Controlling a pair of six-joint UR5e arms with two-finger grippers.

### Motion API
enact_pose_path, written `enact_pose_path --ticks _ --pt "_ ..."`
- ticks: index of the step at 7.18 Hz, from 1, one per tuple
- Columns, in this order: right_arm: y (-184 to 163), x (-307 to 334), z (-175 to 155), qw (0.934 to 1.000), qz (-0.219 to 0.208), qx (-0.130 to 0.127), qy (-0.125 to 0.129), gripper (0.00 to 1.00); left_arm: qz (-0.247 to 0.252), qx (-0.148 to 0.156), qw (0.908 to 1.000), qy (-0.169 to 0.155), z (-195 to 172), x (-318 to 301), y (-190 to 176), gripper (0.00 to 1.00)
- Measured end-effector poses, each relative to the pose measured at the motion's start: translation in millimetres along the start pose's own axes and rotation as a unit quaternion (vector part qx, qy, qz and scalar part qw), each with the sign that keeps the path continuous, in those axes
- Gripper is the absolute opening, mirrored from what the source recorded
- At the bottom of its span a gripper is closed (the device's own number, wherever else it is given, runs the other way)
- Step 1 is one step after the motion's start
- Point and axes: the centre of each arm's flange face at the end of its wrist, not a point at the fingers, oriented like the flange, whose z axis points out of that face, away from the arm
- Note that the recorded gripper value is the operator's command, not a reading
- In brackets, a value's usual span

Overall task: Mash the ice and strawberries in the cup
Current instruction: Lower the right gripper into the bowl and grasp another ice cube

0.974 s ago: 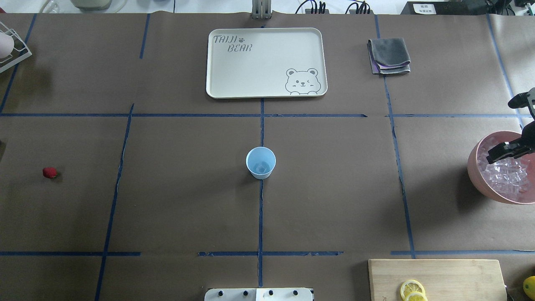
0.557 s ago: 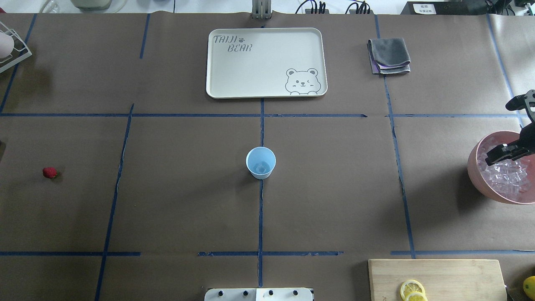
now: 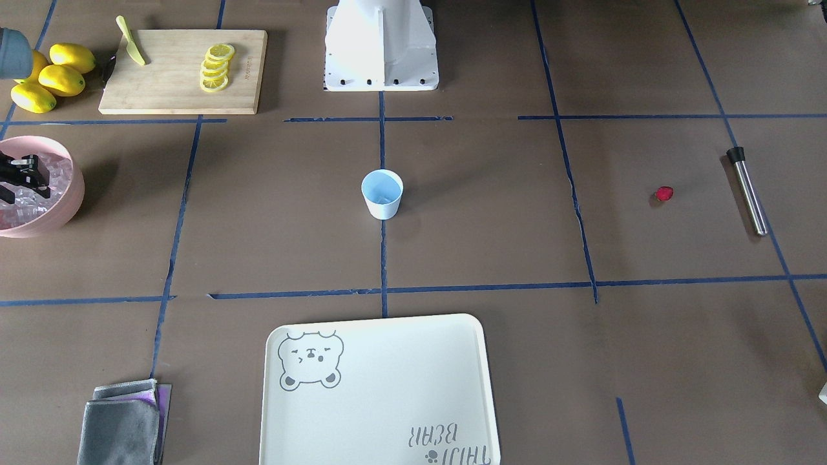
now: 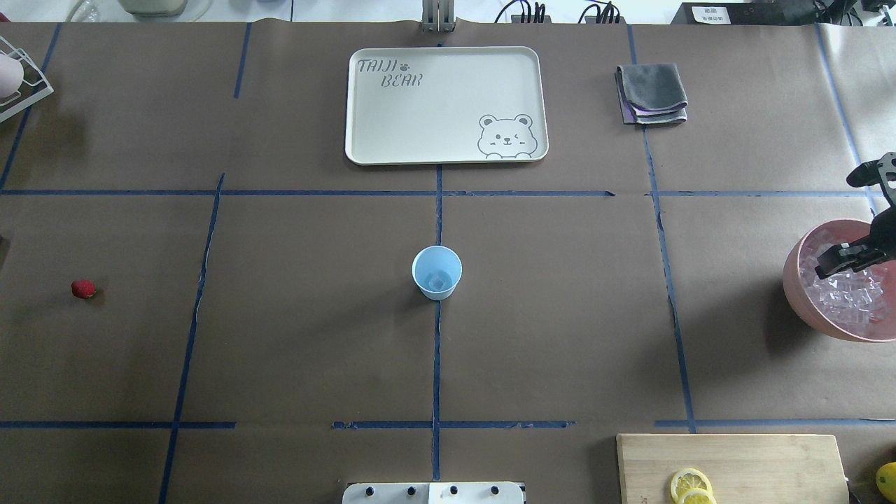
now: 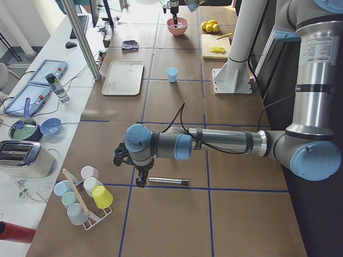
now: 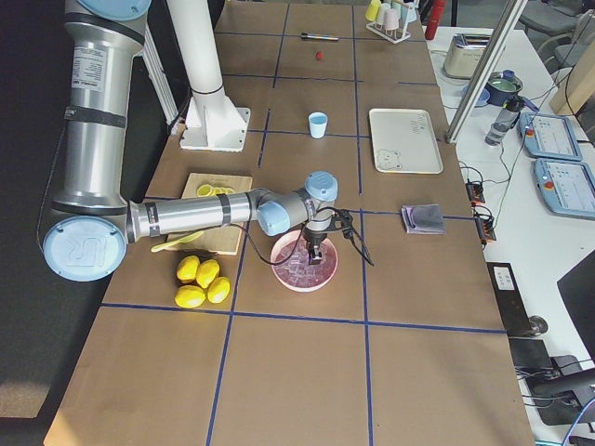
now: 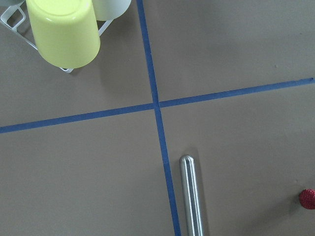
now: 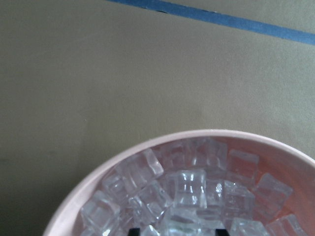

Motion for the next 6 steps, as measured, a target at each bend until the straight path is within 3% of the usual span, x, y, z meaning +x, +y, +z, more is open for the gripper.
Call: enact_pose_path --ticks 3,6 --pt "3 -1 -7 1.0 -0.005 0.006 -0.003 0.0 -0.001 -0.001 1.0 0.0 0 0 0 1.0" --pt "0 -7 -59 0.9986 -0.009 0.047 -0.021 0.0 -0.002 -0.002 1.0 0.001 1 0 0 1.0"
